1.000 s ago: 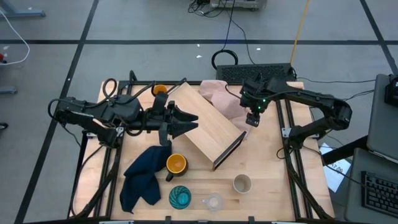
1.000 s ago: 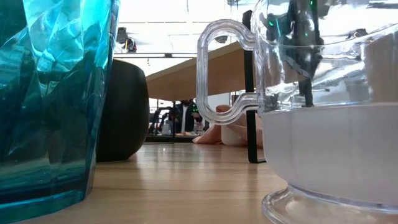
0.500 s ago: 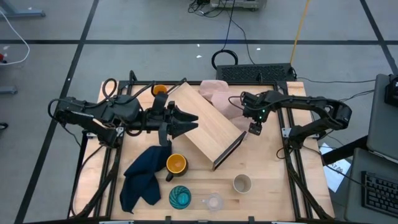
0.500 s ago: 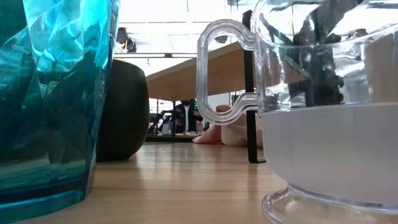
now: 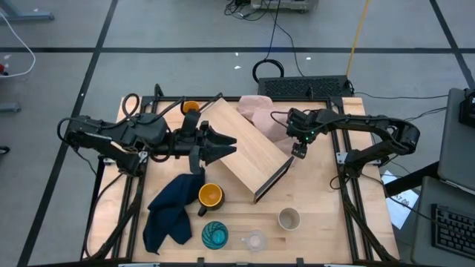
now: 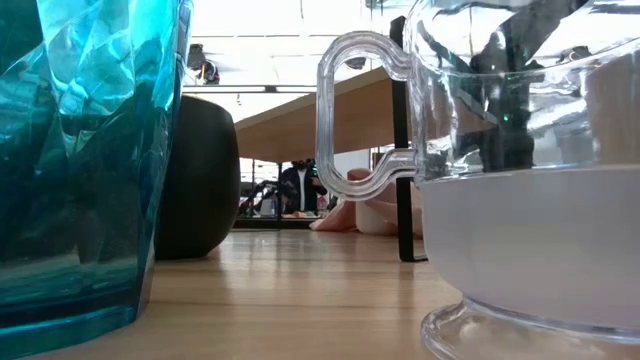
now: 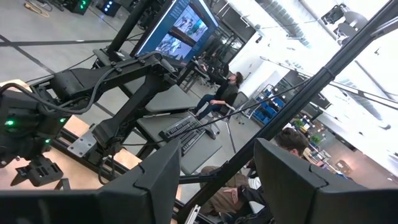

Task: Stack small to large cups/mugs on shelf
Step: Remove the brown towel on top of the white mug

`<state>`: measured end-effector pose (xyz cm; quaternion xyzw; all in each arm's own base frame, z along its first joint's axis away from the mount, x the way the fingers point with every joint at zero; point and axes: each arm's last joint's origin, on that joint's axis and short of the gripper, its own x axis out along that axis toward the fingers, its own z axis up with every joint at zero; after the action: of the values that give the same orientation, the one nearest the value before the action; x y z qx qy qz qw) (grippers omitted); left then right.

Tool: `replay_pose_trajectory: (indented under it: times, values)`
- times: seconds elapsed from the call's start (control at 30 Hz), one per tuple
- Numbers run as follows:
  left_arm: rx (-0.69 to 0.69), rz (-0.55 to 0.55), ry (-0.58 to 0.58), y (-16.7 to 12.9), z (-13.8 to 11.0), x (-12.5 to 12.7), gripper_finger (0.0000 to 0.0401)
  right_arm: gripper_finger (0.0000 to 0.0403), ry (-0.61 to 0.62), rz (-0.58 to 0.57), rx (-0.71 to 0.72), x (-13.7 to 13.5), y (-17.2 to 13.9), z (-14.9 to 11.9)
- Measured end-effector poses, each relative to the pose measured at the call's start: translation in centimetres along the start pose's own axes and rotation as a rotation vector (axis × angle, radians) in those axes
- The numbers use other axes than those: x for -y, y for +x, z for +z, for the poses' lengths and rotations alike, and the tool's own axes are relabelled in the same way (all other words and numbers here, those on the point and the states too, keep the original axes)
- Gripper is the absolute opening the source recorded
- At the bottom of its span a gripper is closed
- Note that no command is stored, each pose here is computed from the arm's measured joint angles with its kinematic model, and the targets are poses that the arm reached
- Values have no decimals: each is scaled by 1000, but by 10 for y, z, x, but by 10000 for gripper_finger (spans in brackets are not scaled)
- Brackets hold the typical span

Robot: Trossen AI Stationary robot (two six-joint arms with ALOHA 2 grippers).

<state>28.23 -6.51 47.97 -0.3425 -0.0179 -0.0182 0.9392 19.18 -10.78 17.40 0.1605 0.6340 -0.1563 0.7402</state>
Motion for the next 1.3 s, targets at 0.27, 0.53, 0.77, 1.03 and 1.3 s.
replay_pose_trajectory:
  times: [0.27,0.53,0.77,1.03,1.3]
  values:
    - [1,0,2,0,0,0,205,238,6,2,42,0,1,5]
    - [6,-1,0,0,1,0,205,238,16,9,-42,1,19,7]
    - [9,-4,-3,0,1,0,205,230,0,10,-36,1,22,9]
    - [12,-6,-3,0,1,0,205,186,-5,39,-78,1,35,9]
    - [13,-6,0,0,1,0,205,105,-4,37,-95,1,38,5]
